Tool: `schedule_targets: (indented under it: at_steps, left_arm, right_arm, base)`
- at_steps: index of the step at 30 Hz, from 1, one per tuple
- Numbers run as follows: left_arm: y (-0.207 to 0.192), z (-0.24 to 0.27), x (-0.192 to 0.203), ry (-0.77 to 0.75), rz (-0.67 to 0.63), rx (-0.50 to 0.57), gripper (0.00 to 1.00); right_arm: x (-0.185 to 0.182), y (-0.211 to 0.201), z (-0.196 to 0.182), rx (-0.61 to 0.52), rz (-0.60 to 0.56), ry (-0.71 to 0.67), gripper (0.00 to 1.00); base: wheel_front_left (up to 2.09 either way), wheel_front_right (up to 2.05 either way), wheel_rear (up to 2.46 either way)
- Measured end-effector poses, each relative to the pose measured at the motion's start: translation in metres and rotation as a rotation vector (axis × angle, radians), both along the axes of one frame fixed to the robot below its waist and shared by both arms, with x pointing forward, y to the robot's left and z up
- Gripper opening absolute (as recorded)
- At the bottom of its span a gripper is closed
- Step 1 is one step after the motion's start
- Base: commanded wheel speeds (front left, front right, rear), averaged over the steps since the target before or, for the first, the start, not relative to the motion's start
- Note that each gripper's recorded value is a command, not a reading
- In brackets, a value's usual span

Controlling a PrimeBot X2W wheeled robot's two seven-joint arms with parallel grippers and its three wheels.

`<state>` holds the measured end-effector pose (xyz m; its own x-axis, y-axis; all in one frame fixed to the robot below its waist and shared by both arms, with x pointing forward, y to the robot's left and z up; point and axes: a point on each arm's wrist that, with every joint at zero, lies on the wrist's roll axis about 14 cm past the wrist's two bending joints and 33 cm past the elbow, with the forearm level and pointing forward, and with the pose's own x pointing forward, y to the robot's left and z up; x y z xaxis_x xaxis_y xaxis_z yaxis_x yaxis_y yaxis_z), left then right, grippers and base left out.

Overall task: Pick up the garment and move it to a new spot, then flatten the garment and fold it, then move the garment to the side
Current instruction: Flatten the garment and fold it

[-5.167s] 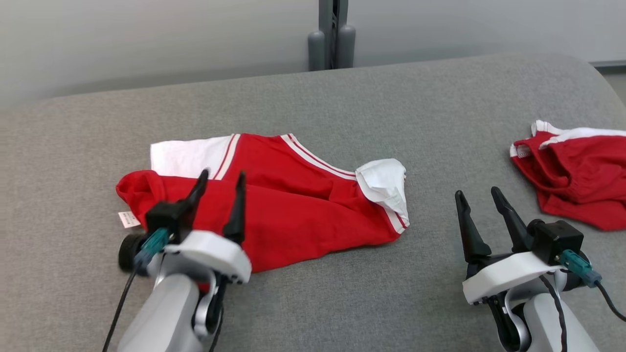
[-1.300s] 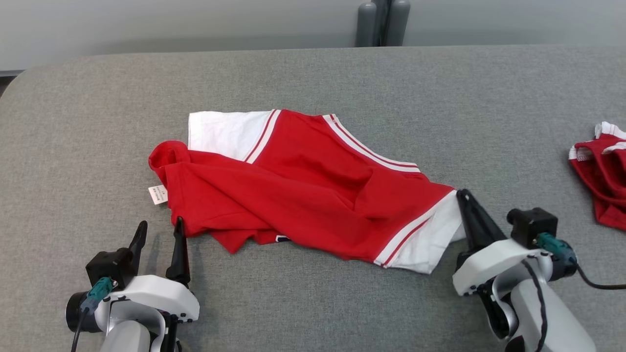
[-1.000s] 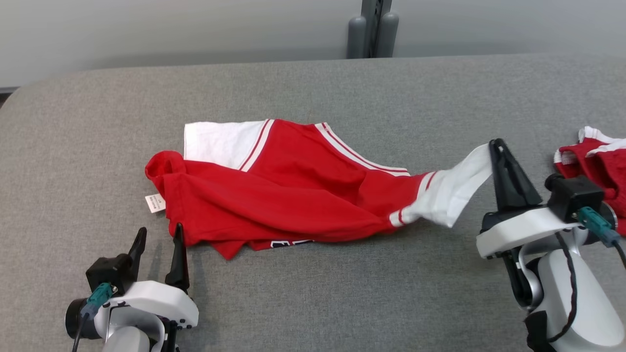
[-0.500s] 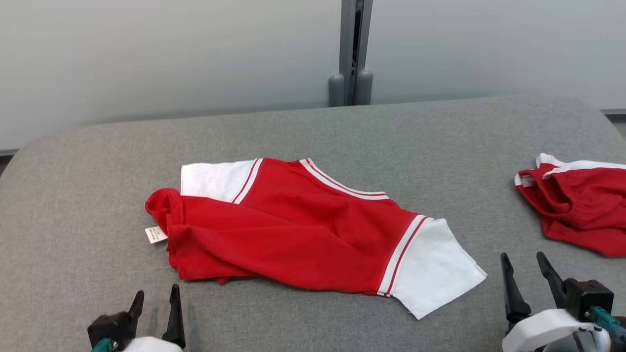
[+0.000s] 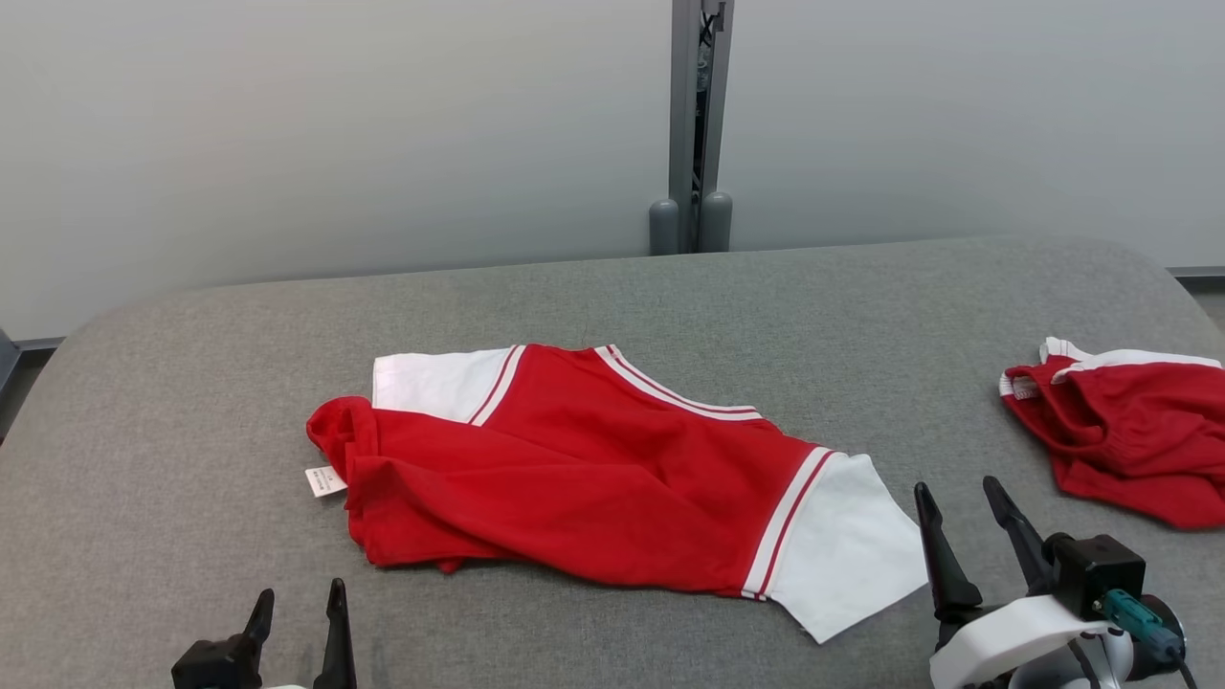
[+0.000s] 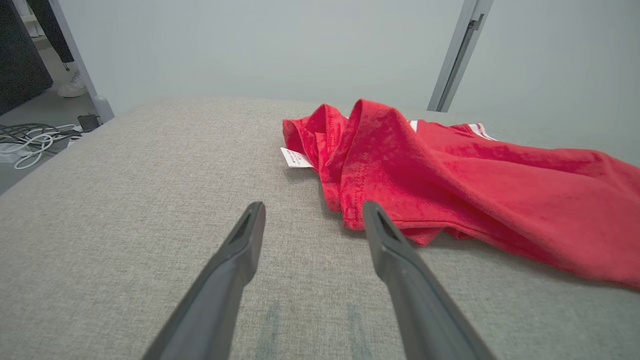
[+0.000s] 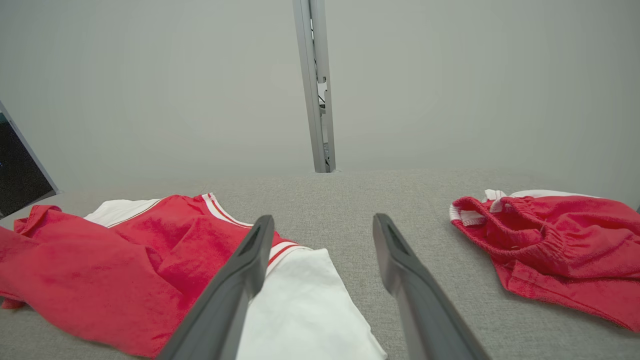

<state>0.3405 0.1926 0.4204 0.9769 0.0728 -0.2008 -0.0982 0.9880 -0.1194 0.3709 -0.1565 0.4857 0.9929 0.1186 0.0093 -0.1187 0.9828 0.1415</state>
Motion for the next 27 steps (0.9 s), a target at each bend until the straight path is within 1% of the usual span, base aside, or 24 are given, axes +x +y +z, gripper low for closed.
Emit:
schedule_targets:
  at_steps: [3,8,12,17,23,27]
  left_arm:
    - [0.000,-0.003,-0.002,0.009,0.002,-0.005,1.00]
    - [-0.009,-0.014,0.000,0.044,-0.025,-0.052,1.00]
    - [-0.020,-0.018,0.013,0.057,-0.058,-0.078,1.00]
    - [-0.027,-0.028,0.033,0.085,-0.073,-0.113,1.00]
    - [-0.033,-0.044,0.045,0.130,-0.080,-0.150,1.00]
    - [-0.033,-0.049,0.047,0.143,-0.075,-0.160,1.00]
  right_arm:
    - [-0.001,0.003,-0.007,0.006,0.008,0.021,1.00]
    - [0.002,0.001,-0.022,-0.001,0.004,0.067,1.00]
    - [0.006,-0.001,-0.037,-0.007,-0.004,0.114,1.00]
    - [0.022,0.000,-0.046,-0.014,0.002,0.137,1.00]
    - [0.033,-0.001,-0.058,-0.016,0.001,0.167,1.00]
    - [0.036,-0.003,-0.063,-0.016,-0.003,0.179,1.00]
  base:
    - [0.00,0.00,0.00]
    - [0.00,0.00,0.00]
    - [0.00,0.00,0.00]
    - [0.00,0.00,0.00]
    - [0.00,0.00,0.00]
    - [0.00,0.00,0.00]
